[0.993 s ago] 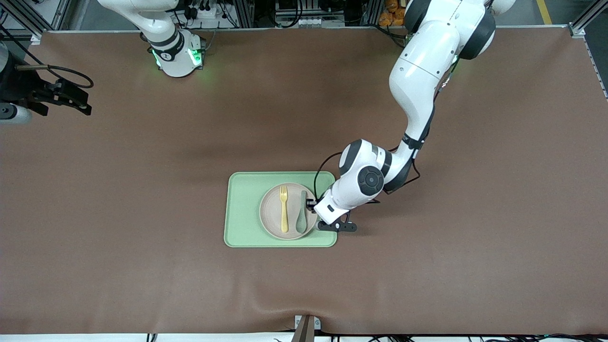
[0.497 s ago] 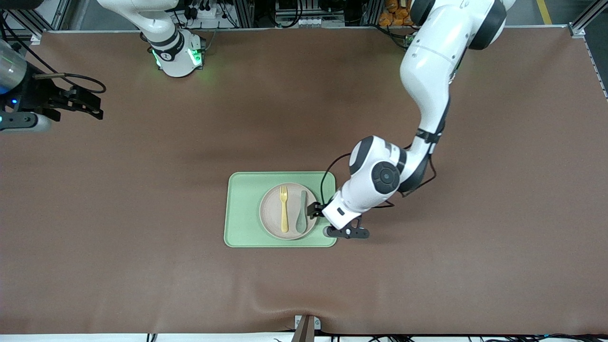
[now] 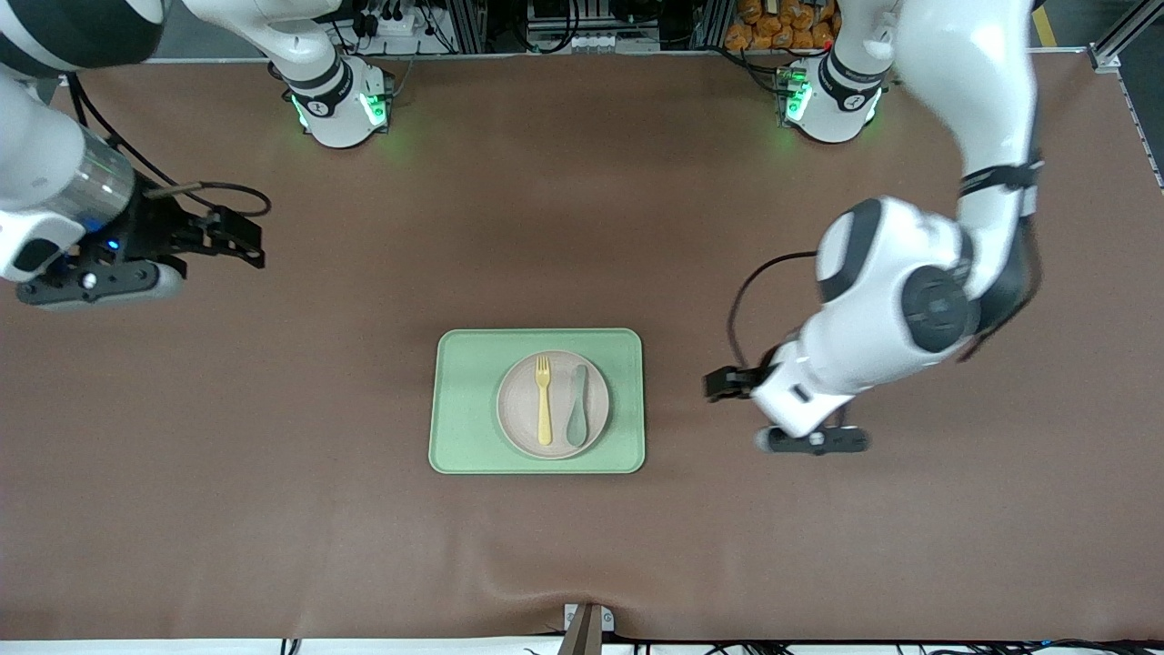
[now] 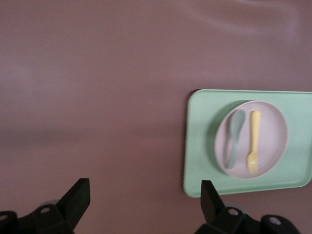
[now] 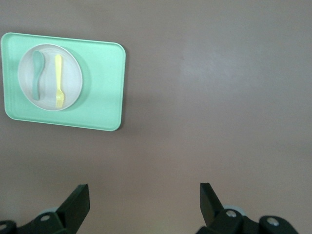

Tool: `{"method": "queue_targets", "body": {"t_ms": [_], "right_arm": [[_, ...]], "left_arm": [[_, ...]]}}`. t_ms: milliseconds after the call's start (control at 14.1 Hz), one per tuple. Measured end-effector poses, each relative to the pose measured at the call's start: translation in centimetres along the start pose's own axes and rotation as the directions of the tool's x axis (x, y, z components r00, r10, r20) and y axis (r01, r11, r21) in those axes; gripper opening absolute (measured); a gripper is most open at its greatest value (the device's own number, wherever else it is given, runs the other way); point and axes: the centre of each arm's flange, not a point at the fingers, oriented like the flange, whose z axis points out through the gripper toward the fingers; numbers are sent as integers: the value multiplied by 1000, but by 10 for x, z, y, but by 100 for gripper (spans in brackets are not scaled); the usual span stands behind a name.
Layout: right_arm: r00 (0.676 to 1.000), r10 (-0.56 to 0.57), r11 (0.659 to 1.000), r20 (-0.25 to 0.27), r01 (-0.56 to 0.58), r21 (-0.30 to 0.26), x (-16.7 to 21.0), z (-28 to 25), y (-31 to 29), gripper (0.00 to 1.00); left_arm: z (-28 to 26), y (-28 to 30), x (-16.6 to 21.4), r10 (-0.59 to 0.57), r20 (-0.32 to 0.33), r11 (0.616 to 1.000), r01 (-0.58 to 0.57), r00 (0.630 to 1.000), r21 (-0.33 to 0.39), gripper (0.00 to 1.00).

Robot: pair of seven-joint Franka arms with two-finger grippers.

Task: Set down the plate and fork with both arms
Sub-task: 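Reach the right gripper to the fork while the left gripper withdraws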

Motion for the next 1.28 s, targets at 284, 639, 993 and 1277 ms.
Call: {"method": "queue_targets", "body": {"t_ms": [284,639,993,1277], "right_arm": [[1000,-13,1000,-21,13,7,32,28,-10,100],[995,-53,998,-80,55,24,75,89,-51,100],[997,-15,999,-77,19,49,113,199,-114,100],[994,1,997,-113,8,77,127,259,-165,100]], "left_arm": [[-61,-28,-25,0,18,993,-2,1000,118,100],[-98,-80,-32,-23,-9,990,24,1000,141,100],[-115,-137,-42,-21,-90,992,32,996,121,100],[-110,-151,-57,-35,-115,992,48,993,115,100]]}}
